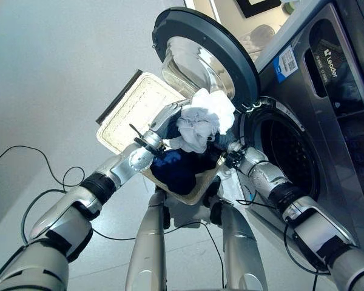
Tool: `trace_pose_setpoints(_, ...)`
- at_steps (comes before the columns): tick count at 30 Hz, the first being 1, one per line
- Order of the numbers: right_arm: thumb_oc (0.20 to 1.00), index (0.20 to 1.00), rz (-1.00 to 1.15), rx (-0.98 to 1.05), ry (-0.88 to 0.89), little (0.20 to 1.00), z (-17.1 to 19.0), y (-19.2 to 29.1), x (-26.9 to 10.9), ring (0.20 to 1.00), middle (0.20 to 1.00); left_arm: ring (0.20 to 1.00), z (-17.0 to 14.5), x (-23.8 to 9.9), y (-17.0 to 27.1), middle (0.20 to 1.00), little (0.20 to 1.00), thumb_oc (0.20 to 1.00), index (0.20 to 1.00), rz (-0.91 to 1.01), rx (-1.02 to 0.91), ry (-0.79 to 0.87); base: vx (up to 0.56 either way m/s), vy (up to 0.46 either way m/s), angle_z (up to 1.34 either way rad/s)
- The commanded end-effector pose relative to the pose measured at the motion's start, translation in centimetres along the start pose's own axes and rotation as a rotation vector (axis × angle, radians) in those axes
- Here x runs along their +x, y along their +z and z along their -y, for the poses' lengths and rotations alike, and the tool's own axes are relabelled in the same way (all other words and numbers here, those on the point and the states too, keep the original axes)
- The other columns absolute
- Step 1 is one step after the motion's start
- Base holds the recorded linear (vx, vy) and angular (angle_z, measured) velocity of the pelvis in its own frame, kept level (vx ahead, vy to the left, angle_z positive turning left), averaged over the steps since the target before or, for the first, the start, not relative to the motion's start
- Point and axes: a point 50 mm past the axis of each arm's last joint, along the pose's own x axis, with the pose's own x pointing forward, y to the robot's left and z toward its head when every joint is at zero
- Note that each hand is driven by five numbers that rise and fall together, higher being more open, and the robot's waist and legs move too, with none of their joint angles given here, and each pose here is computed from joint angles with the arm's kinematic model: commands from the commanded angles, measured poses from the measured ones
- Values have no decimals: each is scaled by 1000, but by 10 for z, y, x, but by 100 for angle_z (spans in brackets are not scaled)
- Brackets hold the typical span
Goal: Put the clothes into the washing machine.
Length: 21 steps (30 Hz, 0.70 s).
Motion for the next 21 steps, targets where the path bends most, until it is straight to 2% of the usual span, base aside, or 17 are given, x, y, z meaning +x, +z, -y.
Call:
trace_pose_setpoints(1, 1000, 1000, 115, 49, 230, 1000, -18, 26, 6, 1000, 1000, 200, -4, 22, 27, 200, 200, 200, 200, 164, -41, 74, 14, -5, -4)
trace_pose_setpoints(12, 1000, 1000, 333, 149, 471, 1000, -36, 48, 2, 1000, 1000, 200, 2, 14, 7, 200, 200, 200, 200, 64, -14, -13, 2, 0, -1)
trace_pose_setpoints(21, 1000, 1000, 439, 174, 501, 1000, -43, 60, 7, 1000, 1000, 200, 15, 11, -2, 200, 200, 200, 200, 19, 2, -101, 0, 0, -1)
